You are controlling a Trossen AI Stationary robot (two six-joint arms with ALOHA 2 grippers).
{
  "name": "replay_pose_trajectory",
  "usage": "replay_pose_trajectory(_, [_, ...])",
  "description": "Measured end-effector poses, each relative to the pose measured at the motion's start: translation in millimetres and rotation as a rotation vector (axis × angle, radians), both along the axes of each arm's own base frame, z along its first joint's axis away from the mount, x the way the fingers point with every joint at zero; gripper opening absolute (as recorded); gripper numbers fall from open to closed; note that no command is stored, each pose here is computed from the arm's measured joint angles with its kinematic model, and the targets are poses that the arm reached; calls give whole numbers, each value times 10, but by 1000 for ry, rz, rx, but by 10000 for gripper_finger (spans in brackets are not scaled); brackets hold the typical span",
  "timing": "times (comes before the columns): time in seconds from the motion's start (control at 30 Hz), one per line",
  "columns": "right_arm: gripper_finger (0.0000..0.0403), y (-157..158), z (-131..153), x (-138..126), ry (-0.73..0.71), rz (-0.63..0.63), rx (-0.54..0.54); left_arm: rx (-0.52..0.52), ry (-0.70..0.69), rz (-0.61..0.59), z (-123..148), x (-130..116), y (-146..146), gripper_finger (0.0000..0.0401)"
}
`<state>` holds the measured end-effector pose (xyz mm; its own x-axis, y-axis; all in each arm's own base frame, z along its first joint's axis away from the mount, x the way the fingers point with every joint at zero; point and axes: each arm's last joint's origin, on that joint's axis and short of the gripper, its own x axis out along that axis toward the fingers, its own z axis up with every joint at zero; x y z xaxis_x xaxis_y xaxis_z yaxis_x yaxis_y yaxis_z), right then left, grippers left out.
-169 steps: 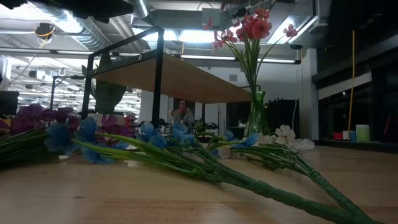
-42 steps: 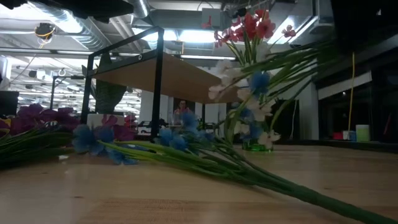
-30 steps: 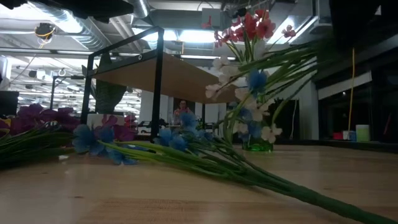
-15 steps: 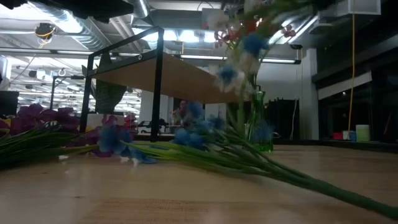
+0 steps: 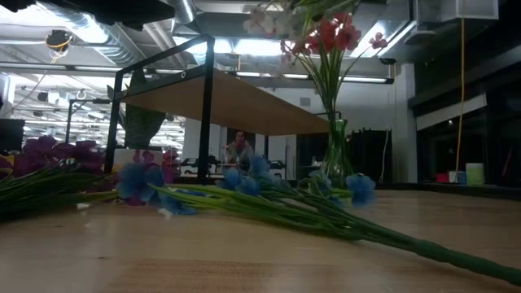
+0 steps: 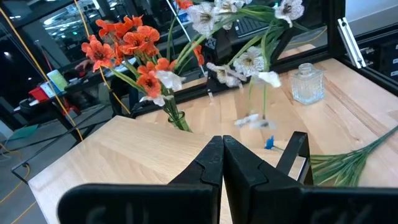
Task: Pick and place flowers into a vace then onto a shelf
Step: Put the white flowers into the green vase
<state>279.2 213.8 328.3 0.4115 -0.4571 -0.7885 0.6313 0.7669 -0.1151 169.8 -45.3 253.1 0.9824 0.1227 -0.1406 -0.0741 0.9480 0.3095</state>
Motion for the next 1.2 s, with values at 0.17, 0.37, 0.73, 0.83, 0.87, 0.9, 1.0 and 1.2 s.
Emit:
replay_pose_trajectory(0.17, [3, 21, 35, -36, -17, 62, -69, 0, 1, 0, -1, 0, 0, 4])
replay_pose_trajectory(0.37, [3, 107, -9, -167, -33, 108, -127, 1, 3, 0, -3, 0, 0, 4])
replay_pose_trajectory(0.73, [1, 21, -252, -660, -225, 129, -156, 1, 3, 0, -3, 0, 1, 4])
replay_pose_trajectory(0.83, [1, -54, -327, -820, -311, 147, -153, 1, 3, 0, -3, 0, 1, 4])
replay_pose_trajectory(0.87, [1, -79, -351, -868, -345, 156, -154, 1, 2, 0, -2, 0, 1, 4])
replay_pose_trajectory(0.9, [1, -103, -367, -909, -381, 172, -163, 1, 2, 0, -2, -1, 1, 4])
replay_pose_trajectory(1.0, [0, -182, -407, -1023, -467, 220, -207, 1, 2, 1, -2, 0, 1, 4])
replay_pose_trajectory(1.2, [0, -406, -526, -1176, -551, 242, -293, 1, 2, 0, -2, -1, 1, 4])
